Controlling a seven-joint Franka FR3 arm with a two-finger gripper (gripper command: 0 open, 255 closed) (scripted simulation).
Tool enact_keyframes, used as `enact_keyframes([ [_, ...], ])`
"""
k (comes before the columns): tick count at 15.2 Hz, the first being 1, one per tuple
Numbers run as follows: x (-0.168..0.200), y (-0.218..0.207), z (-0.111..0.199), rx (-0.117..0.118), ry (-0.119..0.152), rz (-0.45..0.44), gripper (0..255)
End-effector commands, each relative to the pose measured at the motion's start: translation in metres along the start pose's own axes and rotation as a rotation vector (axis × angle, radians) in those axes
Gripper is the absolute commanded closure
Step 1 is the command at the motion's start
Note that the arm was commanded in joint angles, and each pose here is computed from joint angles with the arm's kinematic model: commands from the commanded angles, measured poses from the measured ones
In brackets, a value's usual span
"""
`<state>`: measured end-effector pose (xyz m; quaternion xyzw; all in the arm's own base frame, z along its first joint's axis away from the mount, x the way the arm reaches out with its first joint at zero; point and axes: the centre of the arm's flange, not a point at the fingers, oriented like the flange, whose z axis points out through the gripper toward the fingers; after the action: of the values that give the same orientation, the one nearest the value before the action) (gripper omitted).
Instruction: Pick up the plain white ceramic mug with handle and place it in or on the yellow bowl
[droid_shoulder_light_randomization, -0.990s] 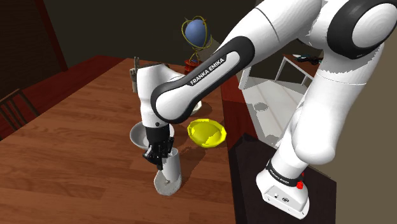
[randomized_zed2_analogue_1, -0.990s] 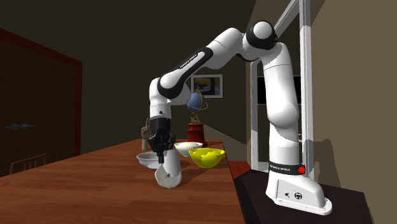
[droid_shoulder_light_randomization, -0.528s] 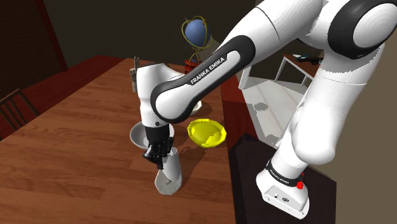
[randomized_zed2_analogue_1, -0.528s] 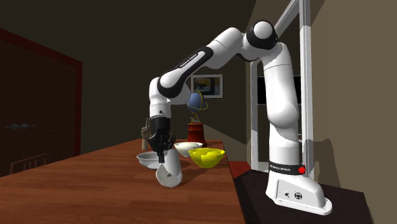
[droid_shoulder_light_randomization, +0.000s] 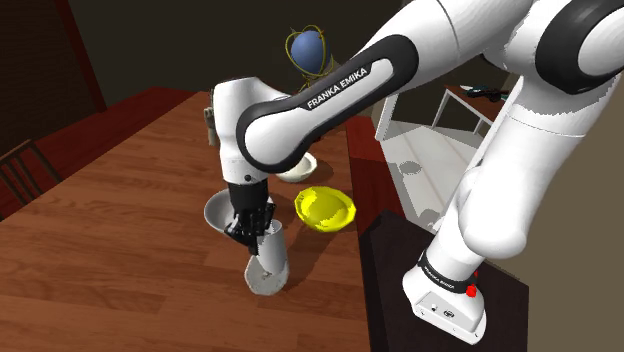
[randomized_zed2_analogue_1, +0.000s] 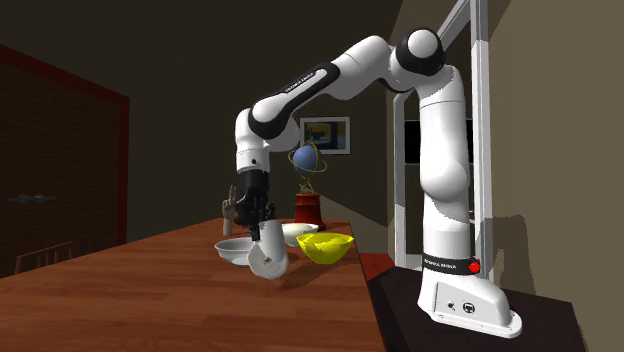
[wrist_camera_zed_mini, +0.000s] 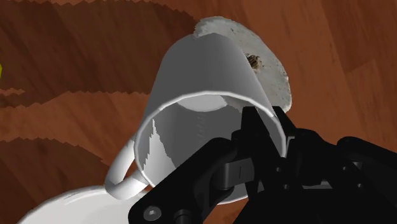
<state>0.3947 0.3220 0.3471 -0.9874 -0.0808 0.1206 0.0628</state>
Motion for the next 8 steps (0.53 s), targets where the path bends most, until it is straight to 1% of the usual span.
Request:
enact_keyframes([
  [1, -0.002, -0.001, -0.01, 0.0, 0.0, 0.0, 255],
  [8, -0.011, -0.007, -0.046, 0.0, 0.0, 0.0, 255],
])
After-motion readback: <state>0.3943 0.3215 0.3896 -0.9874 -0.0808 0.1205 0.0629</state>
